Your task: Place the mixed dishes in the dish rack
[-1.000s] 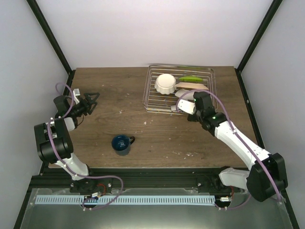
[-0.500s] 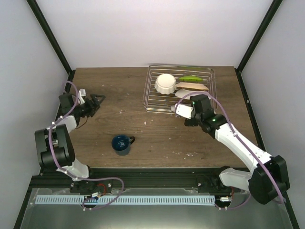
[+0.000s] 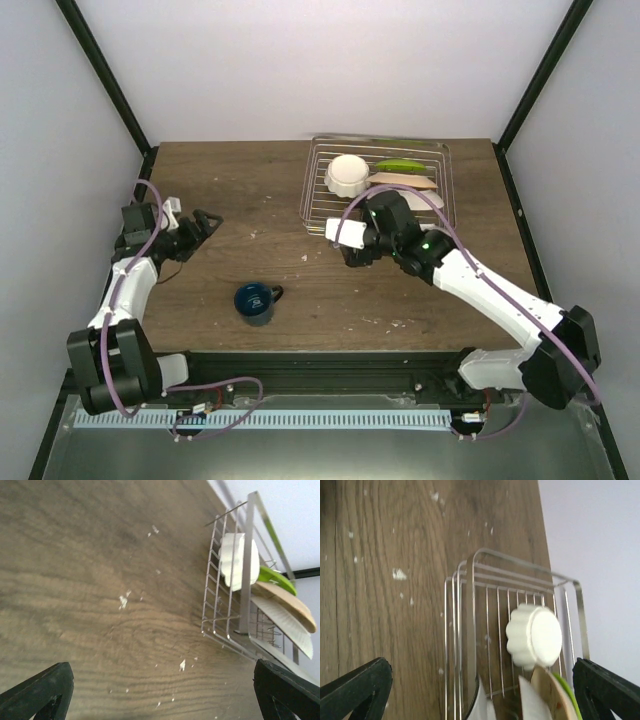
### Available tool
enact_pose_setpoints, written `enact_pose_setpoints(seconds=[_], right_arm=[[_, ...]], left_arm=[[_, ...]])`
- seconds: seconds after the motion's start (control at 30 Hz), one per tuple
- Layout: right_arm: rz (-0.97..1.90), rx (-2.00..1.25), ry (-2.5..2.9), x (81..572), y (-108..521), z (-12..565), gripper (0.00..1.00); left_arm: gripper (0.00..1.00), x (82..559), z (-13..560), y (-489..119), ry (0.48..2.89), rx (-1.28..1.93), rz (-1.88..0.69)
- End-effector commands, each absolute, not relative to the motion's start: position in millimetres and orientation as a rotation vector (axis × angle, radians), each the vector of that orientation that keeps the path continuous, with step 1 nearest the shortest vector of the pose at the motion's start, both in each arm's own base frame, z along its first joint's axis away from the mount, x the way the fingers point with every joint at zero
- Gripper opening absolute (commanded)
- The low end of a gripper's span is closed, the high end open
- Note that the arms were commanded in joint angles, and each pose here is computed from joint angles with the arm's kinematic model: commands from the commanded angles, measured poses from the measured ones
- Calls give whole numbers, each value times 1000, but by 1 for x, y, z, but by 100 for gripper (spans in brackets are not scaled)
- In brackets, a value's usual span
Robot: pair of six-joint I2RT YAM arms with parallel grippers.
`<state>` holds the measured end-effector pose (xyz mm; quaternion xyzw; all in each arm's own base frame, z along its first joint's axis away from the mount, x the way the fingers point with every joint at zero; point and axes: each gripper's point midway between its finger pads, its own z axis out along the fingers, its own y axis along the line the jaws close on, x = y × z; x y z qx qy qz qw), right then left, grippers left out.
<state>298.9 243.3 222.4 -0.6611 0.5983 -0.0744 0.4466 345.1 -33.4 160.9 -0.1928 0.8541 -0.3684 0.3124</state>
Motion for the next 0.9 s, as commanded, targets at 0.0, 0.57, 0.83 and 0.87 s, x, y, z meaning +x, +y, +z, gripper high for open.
enact_pose_setpoints(seconds=[0.0, 0.57, 0.83, 0.87], right_arm=[[-52, -1541, 1388, 303, 279, 269, 100], [2, -995, 1542, 409, 325, 379, 97], [-64, -961, 1560, 421, 319, 378, 97], [-67, -958, 1562, 421, 318, 378, 98]], left_arm=[[100, 312, 138, -35, 2402, -588, -900], [100, 223, 98, -59, 2805, -623, -696], [100, 194, 82, -76, 2949, -545, -651], [100, 191, 80, -79, 2970, -528, -638]])
